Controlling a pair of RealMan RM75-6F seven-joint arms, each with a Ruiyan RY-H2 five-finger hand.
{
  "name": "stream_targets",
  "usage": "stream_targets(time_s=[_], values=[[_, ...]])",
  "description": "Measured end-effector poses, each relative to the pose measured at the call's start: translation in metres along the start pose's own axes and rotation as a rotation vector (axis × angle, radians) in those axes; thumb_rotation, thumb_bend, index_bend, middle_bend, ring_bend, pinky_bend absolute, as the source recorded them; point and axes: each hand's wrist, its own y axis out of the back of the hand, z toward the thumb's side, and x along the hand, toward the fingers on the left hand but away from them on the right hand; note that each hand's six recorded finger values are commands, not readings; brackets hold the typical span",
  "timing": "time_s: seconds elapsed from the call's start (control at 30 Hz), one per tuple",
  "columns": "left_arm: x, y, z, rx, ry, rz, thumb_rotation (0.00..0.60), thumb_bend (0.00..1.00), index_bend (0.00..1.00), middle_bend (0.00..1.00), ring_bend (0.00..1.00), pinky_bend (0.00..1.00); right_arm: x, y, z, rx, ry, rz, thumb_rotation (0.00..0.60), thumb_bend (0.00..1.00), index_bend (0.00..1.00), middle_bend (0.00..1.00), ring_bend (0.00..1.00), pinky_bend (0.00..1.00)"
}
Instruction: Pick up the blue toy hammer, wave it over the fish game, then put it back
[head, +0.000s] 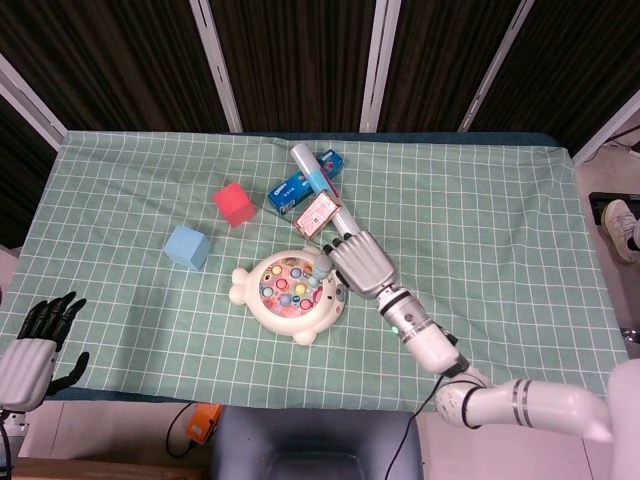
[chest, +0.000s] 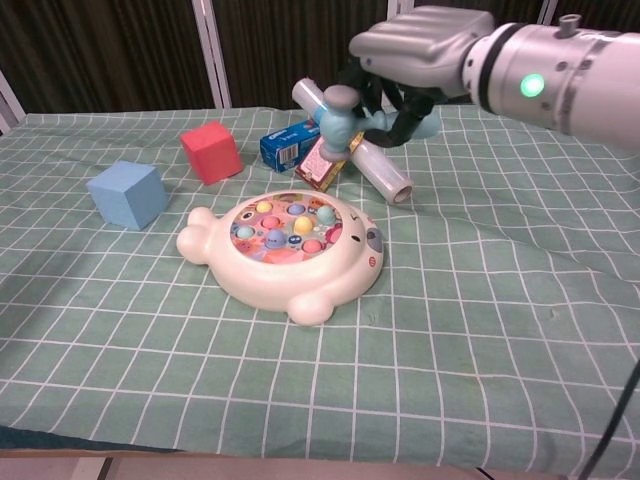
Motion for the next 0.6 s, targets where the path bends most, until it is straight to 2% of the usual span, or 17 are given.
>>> stream_targets(time_s=[0.23, 0.6], values=[[-0.001, 0.0, 0.0, -0.001, -0.008, -0.009, 0.6, 0.42, 0.0, 0.0, 0.0, 0.06, -0.025, -0.004, 0.054, 0.039, 0.046, 0.078, 0.6, 0.55, 1.0, 0.76, 0.81, 0.85], [-0.002, 0.0, 0.0, -0.002, -0.009, -0.01, 0.6, 0.41, 0.0, 0.0, 0.0, 0.06, -0.027, -0.022, 0.067, 0.073, 0.053, 0.133, 0.6, 0.55, 1.0, 0.76, 0.81, 0.85]])
